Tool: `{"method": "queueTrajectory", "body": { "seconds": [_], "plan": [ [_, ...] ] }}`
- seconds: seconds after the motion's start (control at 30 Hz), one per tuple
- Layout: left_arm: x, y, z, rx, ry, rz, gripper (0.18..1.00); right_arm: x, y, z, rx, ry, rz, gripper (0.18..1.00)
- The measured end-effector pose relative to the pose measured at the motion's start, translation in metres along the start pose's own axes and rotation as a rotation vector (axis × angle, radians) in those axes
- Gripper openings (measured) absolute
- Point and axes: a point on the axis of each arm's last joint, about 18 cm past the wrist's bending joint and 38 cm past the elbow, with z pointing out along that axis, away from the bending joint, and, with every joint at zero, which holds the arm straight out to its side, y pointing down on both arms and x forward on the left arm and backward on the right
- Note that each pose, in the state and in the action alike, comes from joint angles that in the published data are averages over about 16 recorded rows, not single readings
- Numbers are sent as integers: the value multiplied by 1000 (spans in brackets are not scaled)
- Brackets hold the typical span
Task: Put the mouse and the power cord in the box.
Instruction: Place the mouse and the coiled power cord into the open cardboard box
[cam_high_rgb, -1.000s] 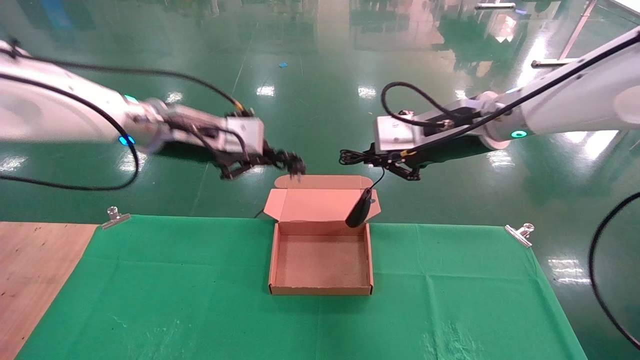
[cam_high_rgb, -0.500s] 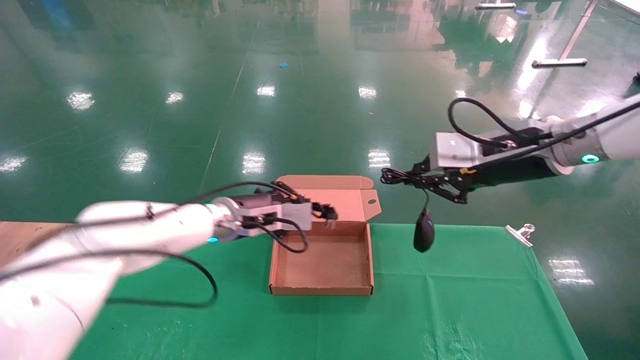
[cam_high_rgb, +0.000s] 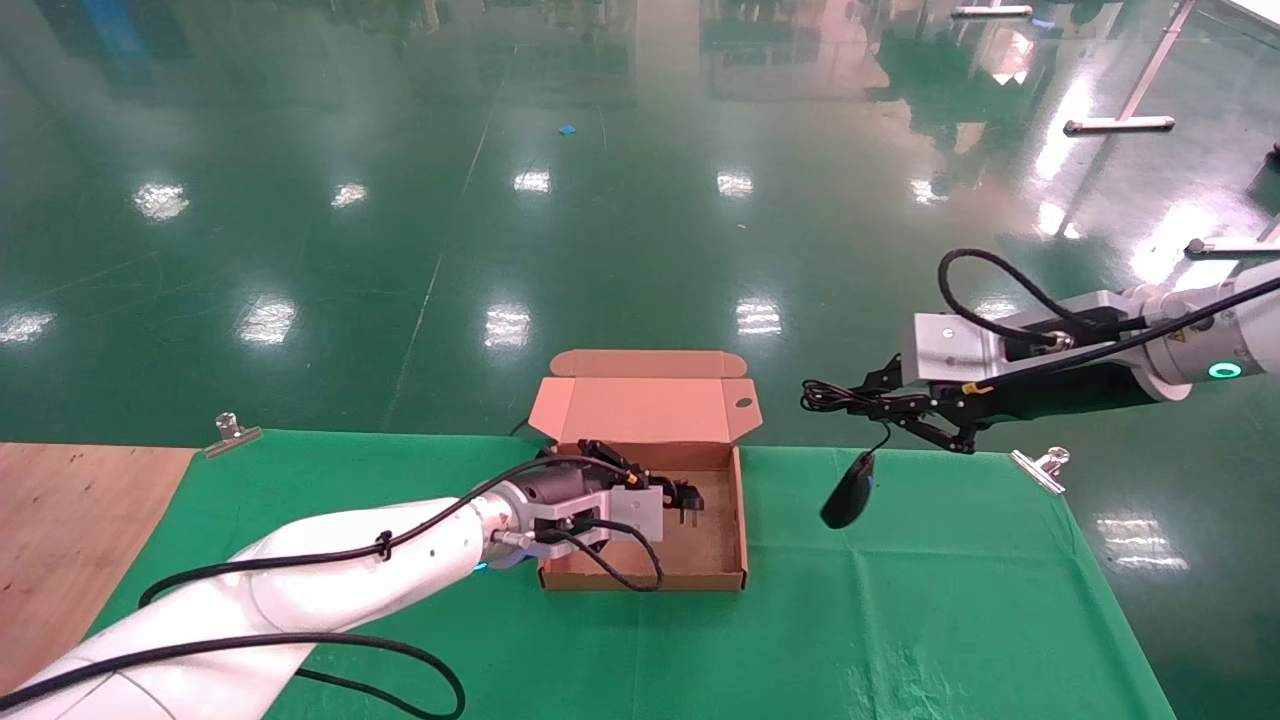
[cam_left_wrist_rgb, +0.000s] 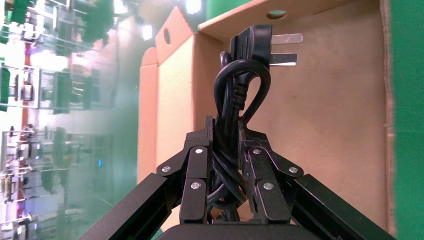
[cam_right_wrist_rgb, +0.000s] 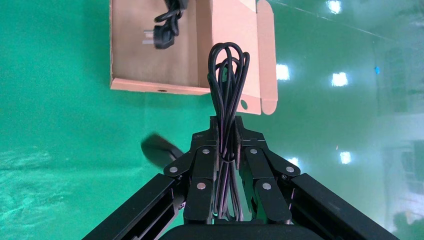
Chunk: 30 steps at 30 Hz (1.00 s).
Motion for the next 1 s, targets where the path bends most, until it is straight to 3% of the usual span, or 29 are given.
{"method": "queueTrajectory", "body": {
  "seconds": [0.37,0.6,0.8,1.0],
  "plan": [
    [2,-5,2,-6,13,-9,309,-1,-3,4,13,-3,7,232],
    [-6,1,-2,-7,12,-30,398,2,-16,10,35,-11,0,232],
    [-21,29,-25,-5,8,-84,509,10,-41,25,58,-20,-23,232],
    [-36,78,-70,-1,-16,-159,641,16,-76,51,80,-34,-70,232]
  ]
}}
